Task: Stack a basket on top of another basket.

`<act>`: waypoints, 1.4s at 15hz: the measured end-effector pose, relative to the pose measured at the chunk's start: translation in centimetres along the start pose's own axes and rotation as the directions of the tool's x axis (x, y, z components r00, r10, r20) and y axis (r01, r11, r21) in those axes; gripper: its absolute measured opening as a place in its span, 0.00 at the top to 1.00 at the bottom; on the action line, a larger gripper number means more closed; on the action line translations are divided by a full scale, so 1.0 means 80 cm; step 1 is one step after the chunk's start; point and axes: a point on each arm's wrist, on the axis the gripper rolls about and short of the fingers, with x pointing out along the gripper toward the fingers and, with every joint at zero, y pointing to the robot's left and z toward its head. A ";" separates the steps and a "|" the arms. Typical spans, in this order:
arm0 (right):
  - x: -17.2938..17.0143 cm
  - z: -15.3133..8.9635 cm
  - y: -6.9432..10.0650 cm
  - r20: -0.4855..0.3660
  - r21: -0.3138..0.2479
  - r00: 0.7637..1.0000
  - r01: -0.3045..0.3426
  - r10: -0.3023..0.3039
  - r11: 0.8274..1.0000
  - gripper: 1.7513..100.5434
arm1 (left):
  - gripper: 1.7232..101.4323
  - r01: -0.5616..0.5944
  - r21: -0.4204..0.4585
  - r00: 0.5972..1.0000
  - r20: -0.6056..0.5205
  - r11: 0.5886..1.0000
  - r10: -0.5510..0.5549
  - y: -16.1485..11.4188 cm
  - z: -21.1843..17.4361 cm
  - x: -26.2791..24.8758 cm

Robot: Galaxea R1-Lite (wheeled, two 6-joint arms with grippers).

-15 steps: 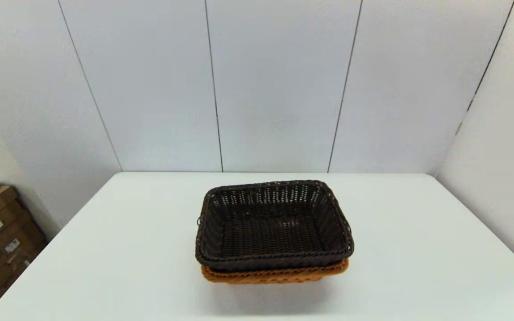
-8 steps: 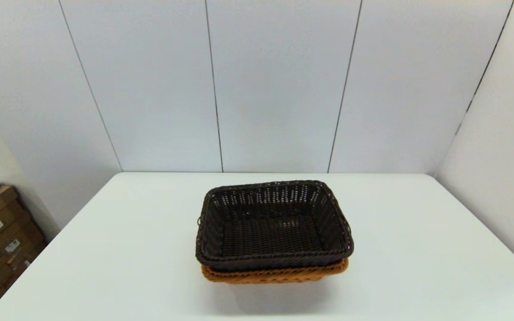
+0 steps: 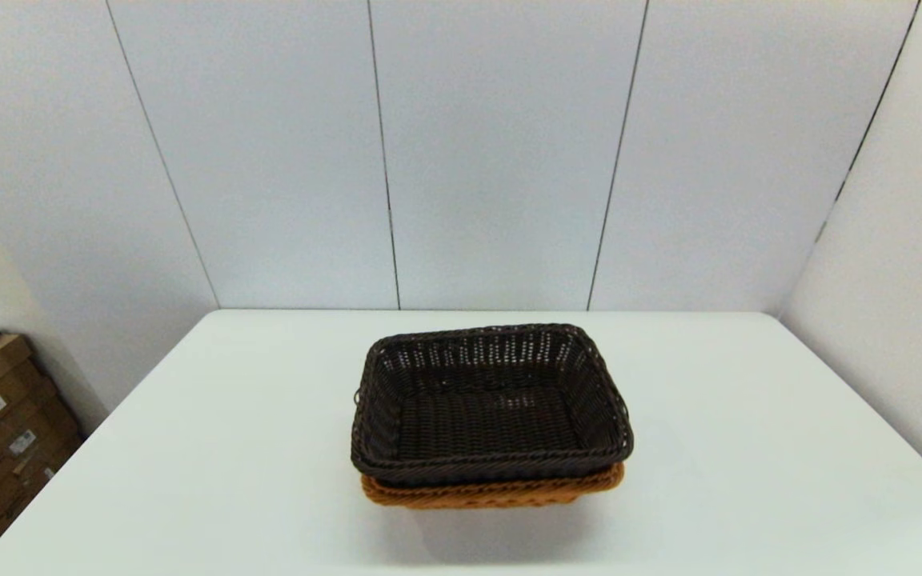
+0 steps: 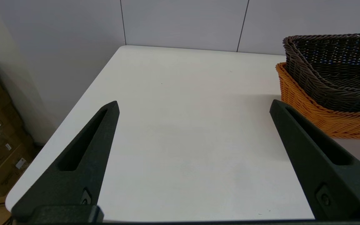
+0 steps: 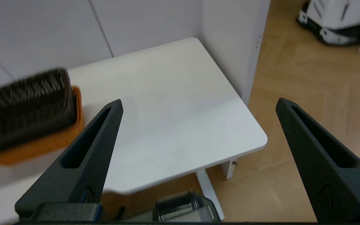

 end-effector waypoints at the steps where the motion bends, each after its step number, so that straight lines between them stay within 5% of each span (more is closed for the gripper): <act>1: -0.007 -0.008 0.001 0.021 -0.019 0.999 -0.028 0.028 0.999 0.04 | 0.04 0.000 0.000 1.000 0.000 1.000 0.000 0.000 0.000 0.000; 7: -0.027 -0.023 -0.002 0.065 -0.091 0.964 -0.250 0.256 0.964 0.04 | 0.04 0.000 0.000 1.000 0.000 1.000 0.000 0.000 0.000 0.000; 12: -0.028 -0.045 -0.021 -0.013 -0.118 0.941 -0.338 0.339 0.934 0.04 | 0.04 0.000 0.000 1.000 0.000 1.000 0.000 0.000 0.000 0.000; 16: -0.023 -0.095 -0.028 -0.062 -0.143 0.938 -0.346 0.340 0.927 0.04 | 0.04 0.000 0.000 1.000 0.000 1.000 0.000 0.000 0.000 0.000; 21: 0.043 -0.144 -0.014 -0.113 -0.078 0.940 -0.331 0.322 0.940 0.04 | 0.04 0.000 0.000 1.000 0.000 1.000 0.000 0.000 0.000 0.000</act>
